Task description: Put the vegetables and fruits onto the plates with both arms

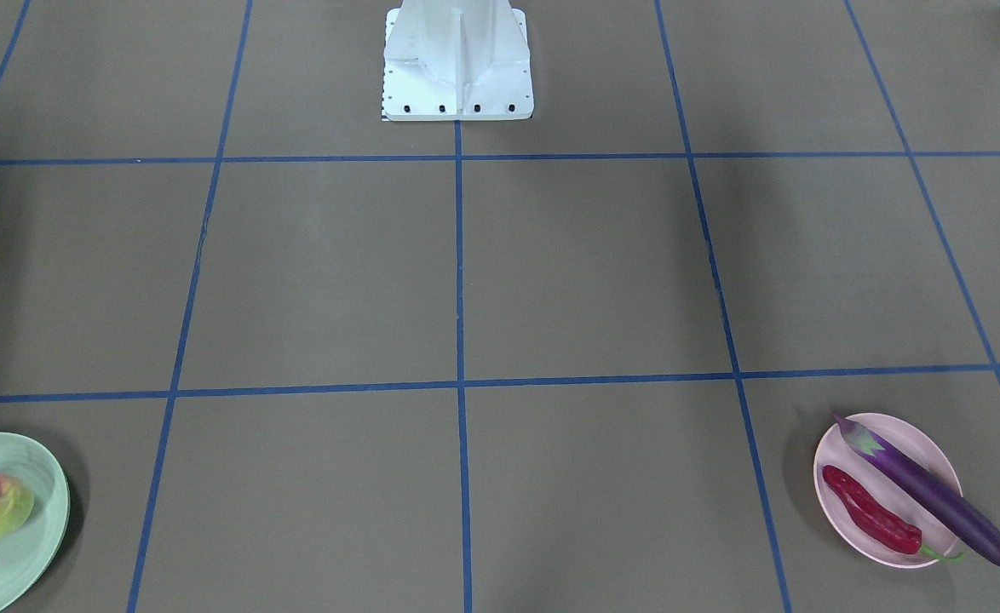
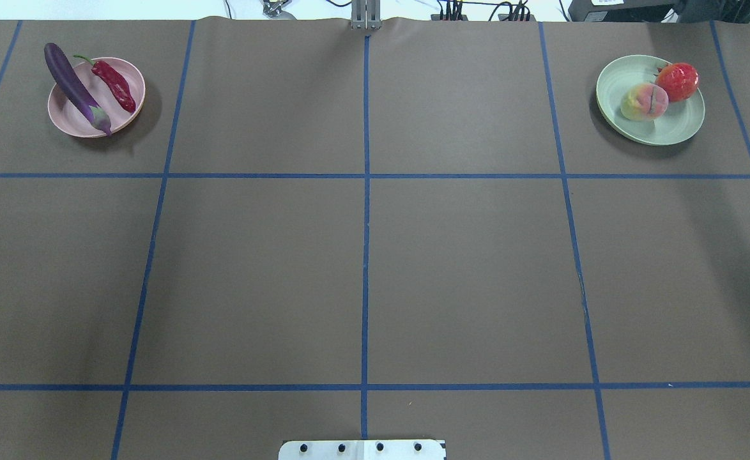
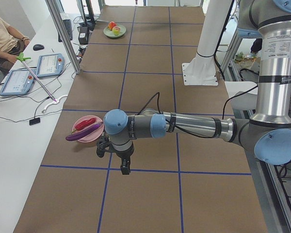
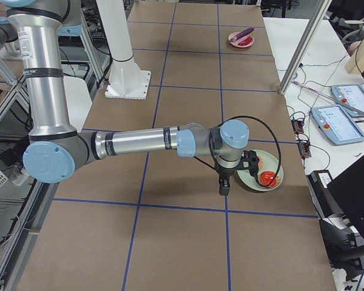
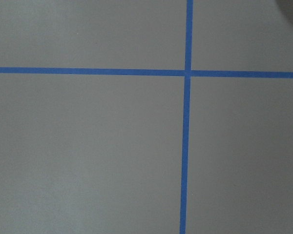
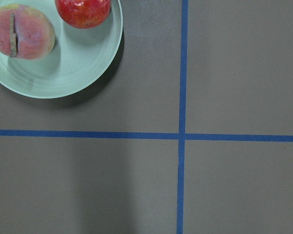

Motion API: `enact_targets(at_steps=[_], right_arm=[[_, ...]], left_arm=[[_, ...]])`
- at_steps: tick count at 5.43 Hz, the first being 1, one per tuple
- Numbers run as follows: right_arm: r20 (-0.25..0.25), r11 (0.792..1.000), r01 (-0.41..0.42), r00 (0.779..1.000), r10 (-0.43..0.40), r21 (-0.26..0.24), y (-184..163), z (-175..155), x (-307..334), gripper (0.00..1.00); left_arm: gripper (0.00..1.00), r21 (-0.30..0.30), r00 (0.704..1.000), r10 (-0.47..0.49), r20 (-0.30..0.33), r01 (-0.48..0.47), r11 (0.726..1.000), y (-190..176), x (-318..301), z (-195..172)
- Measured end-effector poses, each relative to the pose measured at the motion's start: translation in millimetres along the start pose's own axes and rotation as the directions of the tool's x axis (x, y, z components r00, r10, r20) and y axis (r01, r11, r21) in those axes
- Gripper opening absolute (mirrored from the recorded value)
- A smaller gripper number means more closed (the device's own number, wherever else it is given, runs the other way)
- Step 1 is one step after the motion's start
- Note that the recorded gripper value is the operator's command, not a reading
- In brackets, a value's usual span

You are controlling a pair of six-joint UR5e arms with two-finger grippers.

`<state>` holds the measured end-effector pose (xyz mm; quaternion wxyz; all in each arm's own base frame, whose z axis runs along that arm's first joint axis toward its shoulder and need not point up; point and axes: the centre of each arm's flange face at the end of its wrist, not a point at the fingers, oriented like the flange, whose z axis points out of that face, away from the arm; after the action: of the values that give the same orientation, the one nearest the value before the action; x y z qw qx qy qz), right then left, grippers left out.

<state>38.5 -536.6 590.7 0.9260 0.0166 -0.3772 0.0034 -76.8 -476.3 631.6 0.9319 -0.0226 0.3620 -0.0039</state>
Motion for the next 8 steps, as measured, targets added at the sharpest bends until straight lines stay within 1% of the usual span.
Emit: enact_targets(at_steps=[3,6,8], right_arm=[[-0.001,1.000,-0.010,1.000,0.010,-0.004,3.4,3.2,3.4,1.00],[-0.003,0.999,-0.038,0.999,0.038,-0.027,16.0,14.4,13.4,1.00],[-0.001,0.999,-0.041,0.999,0.041,-0.030,17.3,15.8,14.4,1.00]], left_arm=[[1.00,0.010,1.000,0.007,-0.002,-0.007,1.000,-0.2,-3.0,2.7],[1.00,0.022,1.000,0.018,-0.003,-0.018,1.000,-3.7,1.5,-1.9],[1.00,0.030,0.999,0.025,-0.025,-0.024,0.999,-7.7,7.3,-5.5]])
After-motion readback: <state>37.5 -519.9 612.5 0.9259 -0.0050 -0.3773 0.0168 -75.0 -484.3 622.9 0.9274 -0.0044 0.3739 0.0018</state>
